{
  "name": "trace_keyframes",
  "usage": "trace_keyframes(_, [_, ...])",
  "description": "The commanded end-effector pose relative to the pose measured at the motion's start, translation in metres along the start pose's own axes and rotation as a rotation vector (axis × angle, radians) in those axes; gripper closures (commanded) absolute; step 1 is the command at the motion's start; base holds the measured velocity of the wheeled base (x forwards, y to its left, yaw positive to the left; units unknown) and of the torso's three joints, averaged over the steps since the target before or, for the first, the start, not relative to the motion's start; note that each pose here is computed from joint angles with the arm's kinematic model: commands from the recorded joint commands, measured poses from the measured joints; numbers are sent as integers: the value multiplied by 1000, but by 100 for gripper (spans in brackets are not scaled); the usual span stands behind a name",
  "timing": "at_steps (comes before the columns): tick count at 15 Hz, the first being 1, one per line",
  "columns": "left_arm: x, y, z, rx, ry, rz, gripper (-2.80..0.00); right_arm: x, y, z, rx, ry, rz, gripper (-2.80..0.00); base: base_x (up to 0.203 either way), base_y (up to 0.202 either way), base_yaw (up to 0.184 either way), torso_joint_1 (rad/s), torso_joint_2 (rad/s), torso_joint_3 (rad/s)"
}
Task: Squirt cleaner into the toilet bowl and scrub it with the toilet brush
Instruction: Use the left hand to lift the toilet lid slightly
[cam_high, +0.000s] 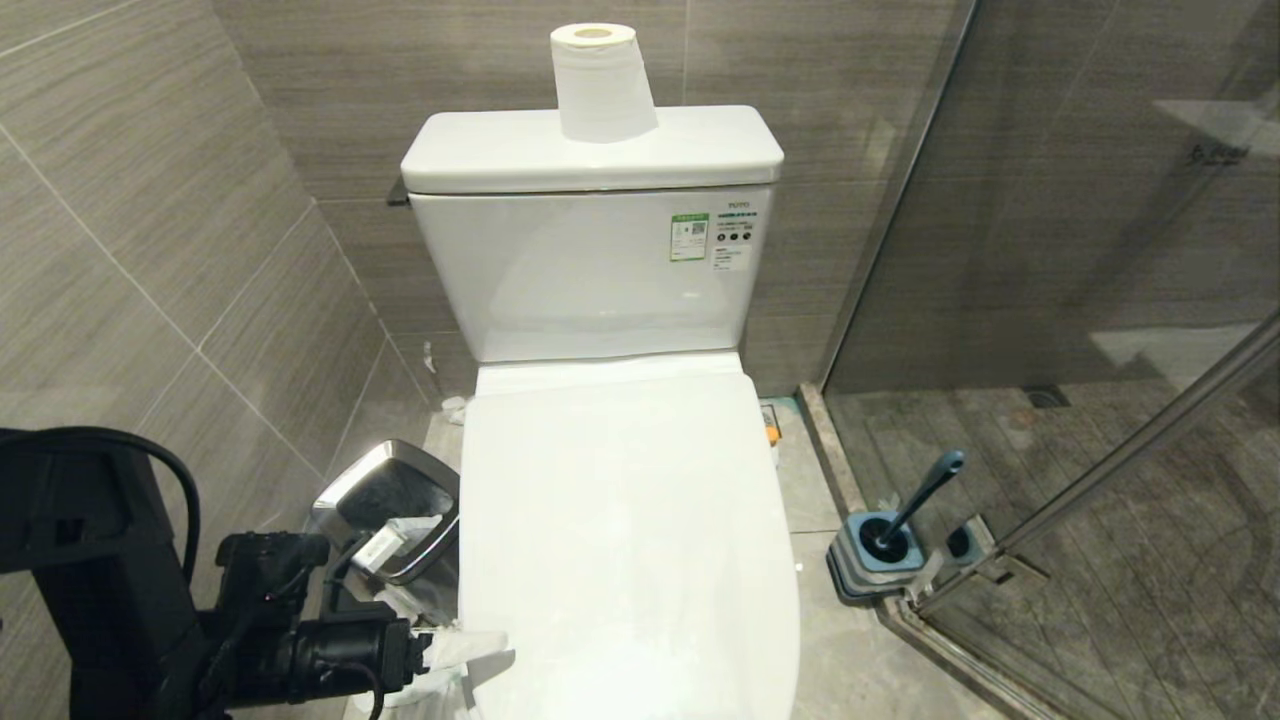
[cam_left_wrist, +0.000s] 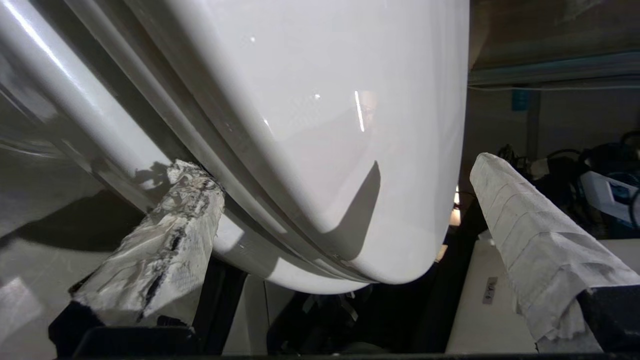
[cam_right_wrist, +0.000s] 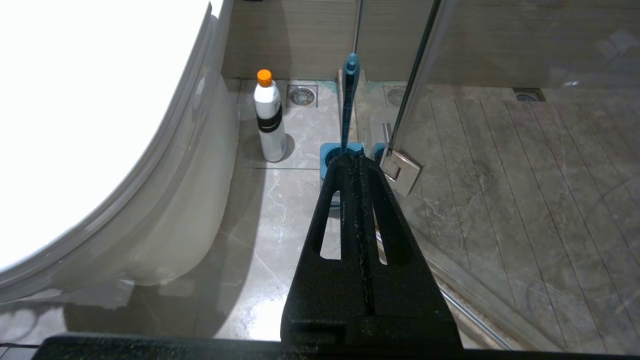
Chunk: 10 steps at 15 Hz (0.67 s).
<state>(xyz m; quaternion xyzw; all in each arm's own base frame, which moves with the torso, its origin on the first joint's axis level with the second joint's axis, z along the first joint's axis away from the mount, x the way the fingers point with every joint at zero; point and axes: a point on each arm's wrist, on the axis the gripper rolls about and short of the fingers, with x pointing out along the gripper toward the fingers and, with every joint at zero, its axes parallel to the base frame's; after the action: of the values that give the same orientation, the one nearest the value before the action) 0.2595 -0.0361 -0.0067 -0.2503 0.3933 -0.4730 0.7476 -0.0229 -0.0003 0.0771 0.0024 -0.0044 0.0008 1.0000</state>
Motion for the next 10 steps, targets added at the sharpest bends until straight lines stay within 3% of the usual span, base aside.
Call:
trace_keyframes(1, [-1,-4,2,12,-2,-45,-280,0,0,0,0,1,0,0,0,0,0,0,0,0])
trace_keyframes(10, [-6,-12,9,20,-8,-143,-280,0,0,0,0,1,0,0,0,0,0,0,0,0])
